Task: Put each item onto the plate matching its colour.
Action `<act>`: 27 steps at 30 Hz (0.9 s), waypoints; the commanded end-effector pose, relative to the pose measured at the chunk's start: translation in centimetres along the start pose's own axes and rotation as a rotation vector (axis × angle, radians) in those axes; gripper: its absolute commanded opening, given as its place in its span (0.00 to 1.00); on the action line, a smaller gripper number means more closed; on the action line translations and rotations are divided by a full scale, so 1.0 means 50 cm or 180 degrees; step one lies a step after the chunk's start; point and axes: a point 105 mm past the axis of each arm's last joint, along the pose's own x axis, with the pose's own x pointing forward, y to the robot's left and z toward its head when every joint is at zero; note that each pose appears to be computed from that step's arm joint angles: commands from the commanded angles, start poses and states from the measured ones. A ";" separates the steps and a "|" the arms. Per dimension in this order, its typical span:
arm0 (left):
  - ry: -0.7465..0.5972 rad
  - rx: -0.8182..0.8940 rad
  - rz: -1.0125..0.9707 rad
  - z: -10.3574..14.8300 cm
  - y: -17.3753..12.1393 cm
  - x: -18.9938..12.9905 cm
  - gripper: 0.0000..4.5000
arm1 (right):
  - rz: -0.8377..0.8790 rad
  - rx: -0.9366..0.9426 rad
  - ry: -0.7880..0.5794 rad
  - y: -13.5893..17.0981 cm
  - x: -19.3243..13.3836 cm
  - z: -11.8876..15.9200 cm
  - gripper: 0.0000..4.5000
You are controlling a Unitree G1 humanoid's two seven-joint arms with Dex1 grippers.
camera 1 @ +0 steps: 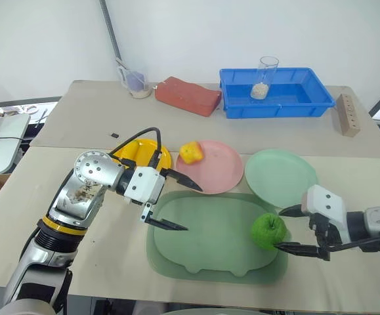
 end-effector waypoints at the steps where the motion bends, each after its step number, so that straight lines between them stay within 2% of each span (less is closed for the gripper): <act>1: -0.0077 0.0066 -0.0030 0.019 -0.002 0.002 1.00 | -0.0066 -0.0069 -0.0062 -0.003 0.006 0.011 1.00; 2: -0.0078 0.0065 -0.0033 0.019 -0.003 0.002 1.00 | -0.0052 -0.0053 -0.0077 -0.002 0.008 0.012 1.00; 8: -0.0088 0.0038 -0.0007 0.020 -0.001 0.004 1.00 | -0.0055 -0.0043 -0.0140 -0.005 0.008 0.021 0.63; 11: -0.0092 0.0032 0.0005 0.020 -0.001 0.005 1.00 | -0.0028 -0.0022 -0.0189 -0.004 0.005 0.029 0.57; 17: -0.0098 -0.0196 0.0486 0.011 0.056 -0.012 1.00 | -0.0226 0.0162 -0.0611 -0.039 -0.023 0.078 0.56; 21: -0.0369 -0.0738 0.1132 0.021 0.134 -0.020 1.00 | -0.1125 0.0420 -0.0825 -0.149 -0.043 0.082 0.56; 25: -0.0378 -0.0960 0.1342 0.018 0.160 -0.008 1.00 | -0.1825 0.0588 -0.0771 -0.232 -0.045 0.061 0.56; 27: -0.0353 -0.0985 0.1327 0.014 0.158 0.000 1.00 | -0.1985 0.0679 -0.0716 -0.255 -0.039 0.049 0.56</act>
